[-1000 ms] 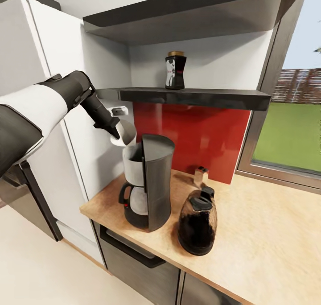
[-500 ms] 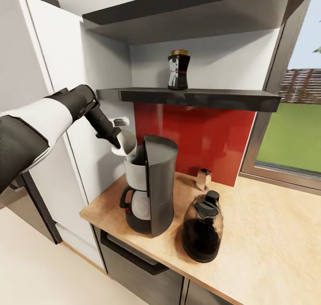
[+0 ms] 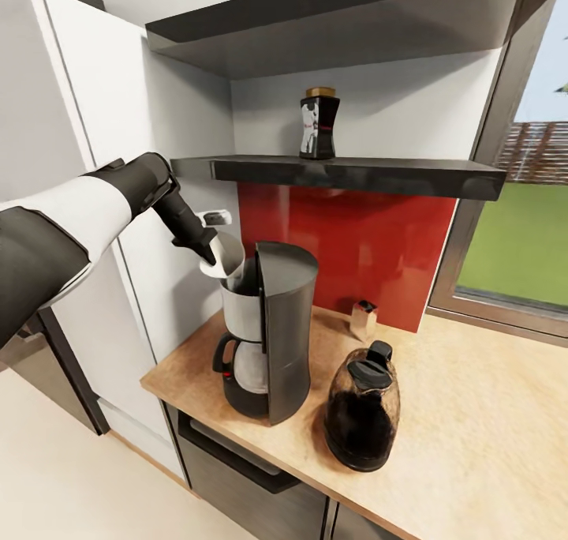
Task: Set up a coffee station on the kitchen countertop: keep the coffee maker on the countertop, move the bottle of coffee from the kitchen shelf to the counter next to the coffee maker, place a paper coffee filter on top of the coffee maker, put the saucer next to the coffee maker with the coffee cup on the saucer, and place the electric kettle next to the coffee maker.
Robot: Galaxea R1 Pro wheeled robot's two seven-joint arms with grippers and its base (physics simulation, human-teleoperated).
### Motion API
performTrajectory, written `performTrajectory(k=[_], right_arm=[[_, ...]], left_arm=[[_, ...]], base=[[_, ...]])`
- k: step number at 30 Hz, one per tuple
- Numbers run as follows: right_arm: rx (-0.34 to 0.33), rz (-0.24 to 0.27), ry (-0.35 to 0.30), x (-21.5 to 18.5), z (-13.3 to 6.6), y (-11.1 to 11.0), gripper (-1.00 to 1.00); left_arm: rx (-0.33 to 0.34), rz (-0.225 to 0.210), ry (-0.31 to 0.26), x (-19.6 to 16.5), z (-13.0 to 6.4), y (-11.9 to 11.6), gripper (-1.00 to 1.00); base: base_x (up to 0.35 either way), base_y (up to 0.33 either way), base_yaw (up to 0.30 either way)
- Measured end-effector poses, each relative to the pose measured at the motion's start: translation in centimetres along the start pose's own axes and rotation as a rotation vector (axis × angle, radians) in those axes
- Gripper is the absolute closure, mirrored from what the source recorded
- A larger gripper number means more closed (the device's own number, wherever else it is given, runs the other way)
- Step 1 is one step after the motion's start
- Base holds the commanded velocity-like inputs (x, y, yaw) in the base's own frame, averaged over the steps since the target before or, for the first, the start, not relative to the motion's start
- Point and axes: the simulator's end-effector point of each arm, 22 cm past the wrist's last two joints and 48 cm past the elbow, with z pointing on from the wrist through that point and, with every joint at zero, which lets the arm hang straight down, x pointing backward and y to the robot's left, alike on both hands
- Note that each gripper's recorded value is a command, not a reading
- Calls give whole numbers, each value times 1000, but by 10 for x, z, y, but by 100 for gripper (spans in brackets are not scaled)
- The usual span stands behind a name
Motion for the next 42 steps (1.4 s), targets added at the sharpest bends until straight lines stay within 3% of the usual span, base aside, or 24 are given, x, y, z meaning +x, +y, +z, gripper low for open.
performTrajectory(k=[42], right_arm=[[-2,-3,-2,0,0,1,-100]], left_arm=[[16,7,-1,-2,2,-7,100]], base=[[0,0,-20]])
